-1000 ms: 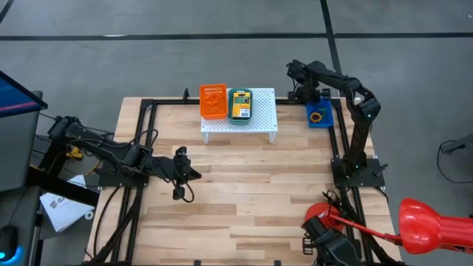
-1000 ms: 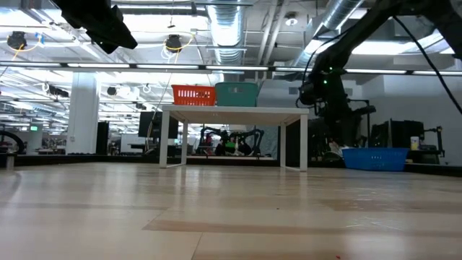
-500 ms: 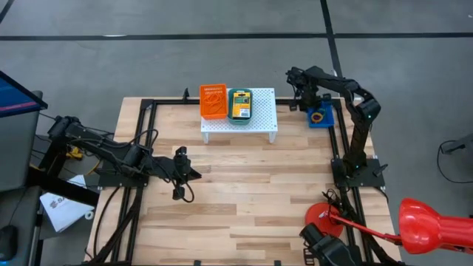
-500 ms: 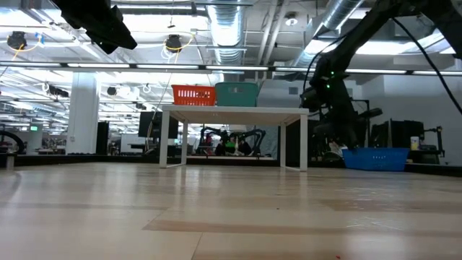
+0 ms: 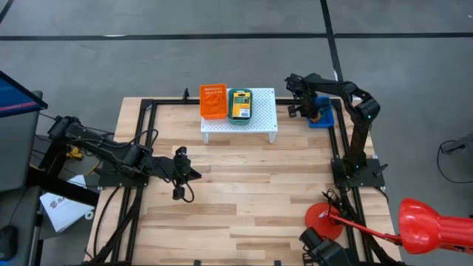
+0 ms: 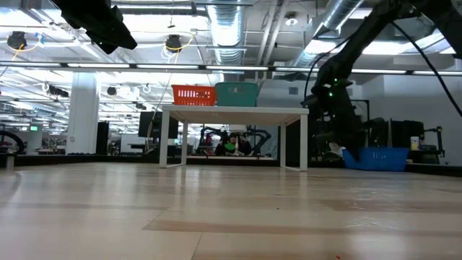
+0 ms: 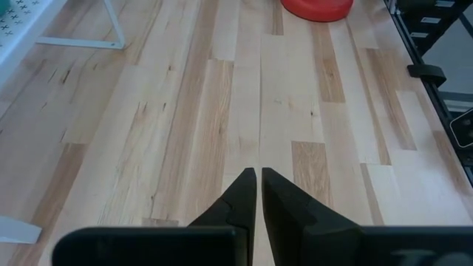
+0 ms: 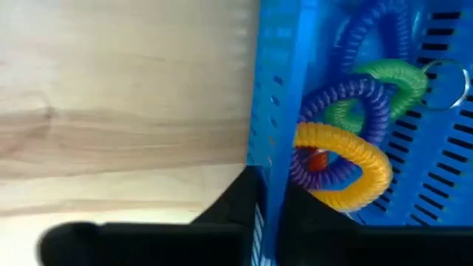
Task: Pick & Place Office Desk Supplies
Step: Put the blue bin on the shelf
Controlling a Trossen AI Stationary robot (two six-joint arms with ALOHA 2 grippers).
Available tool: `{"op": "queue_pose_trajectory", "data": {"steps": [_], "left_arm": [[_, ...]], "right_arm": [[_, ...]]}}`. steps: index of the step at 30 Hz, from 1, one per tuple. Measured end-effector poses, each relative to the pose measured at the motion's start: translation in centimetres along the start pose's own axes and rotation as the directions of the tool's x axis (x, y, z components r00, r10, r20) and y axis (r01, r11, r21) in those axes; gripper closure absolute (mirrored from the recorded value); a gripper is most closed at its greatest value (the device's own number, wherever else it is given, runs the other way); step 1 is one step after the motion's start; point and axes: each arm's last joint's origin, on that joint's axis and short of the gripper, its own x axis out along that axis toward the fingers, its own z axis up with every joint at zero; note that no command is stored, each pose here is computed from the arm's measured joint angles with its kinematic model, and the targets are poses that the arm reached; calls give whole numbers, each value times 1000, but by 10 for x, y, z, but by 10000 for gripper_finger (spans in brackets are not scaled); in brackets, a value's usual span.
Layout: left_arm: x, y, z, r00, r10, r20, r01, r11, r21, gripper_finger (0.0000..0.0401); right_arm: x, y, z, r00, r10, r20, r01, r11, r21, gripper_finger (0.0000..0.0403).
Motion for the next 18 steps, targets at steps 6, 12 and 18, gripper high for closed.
{"op": "queue_pose_trajectory", "data": {"steps": [6, 12, 18], "left_arm": [[0, 0, 0, 1000, 2, 1, -2, 1000, 0, 384], [0, 0, 0, 1000, 2, 1, -2, 1000, -1, 384], [0, 0, 0, 1000, 2, 1, -2, 1000, -1, 384]], "right_arm": [[-3, 6, -5, 1000, -8, 2, 8, 1000, -26, 399], [-38, 0, -23, 997, 19, 81, -16, 999, -38, 400], [-92, -22, -61, 978, 106, 181, -99, 994, -44, 401]]}}
